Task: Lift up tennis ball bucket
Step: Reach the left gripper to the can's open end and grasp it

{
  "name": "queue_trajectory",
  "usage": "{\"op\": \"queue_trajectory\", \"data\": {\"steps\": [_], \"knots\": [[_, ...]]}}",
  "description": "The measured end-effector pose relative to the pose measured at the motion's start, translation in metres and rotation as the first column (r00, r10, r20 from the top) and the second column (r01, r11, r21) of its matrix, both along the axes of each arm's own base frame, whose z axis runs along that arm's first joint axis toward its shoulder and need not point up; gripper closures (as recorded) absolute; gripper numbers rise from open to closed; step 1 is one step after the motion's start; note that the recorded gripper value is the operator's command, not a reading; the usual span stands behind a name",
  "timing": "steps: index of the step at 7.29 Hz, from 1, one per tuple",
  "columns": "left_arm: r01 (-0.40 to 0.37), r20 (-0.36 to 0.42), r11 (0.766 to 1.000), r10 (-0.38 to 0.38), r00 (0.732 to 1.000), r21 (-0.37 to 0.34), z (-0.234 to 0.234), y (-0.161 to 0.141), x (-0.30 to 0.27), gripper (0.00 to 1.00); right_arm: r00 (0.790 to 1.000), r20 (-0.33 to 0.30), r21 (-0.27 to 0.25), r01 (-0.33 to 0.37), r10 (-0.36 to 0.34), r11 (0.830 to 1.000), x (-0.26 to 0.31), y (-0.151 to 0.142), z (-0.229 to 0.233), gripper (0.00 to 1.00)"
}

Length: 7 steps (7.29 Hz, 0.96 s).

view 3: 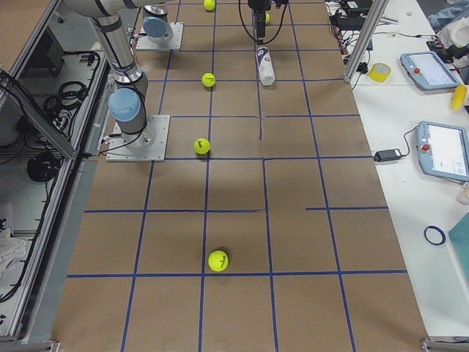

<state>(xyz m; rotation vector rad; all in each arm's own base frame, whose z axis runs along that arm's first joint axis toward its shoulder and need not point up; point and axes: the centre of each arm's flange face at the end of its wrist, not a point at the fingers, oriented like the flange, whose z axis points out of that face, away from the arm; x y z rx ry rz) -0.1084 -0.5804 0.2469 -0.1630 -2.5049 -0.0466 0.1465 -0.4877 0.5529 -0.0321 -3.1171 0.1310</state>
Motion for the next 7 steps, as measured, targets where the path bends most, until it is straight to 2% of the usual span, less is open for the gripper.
{"op": "queue_trajectory", "data": {"steps": [2, 5, 6, 7], "knots": [[0.022, -0.018, 1.000, -0.022, 1.000, 0.020, -0.027, -0.002, -0.016, 0.00, 0.999, -0.020, 0.014, 0.048, -0.048, 0.999, -0.003, 0.008, -0.009, 0.00], [0.027, -0.035, 0.999, -0.026, 0.999, 0.035, -0.054, -0.007, -0.021, 0.00, 0.999, -0.009, 0.006, 0.049, -0.049, 0.999, -0.007, 0.006, -0.011, 0.01], [0.014, -0.056, 0.999, -0.012, 0.998, 0.041, -0.058, -0.008, -0.024, 0.15, 0.999, -0.007, 0.005, 0.039, -0.039, 0.999, -0.008, 0.005, -0.011, 0.00], [-0.011, -0.075, 0.998, 0.016, 0.997, 0.058, -0.060, -0.010, -0.026, 0.49, 1.000, -0.004, 0.007, 0.020, -0.020, 1.000, -0.008, 0.005, -0.012, 0.00]]}}
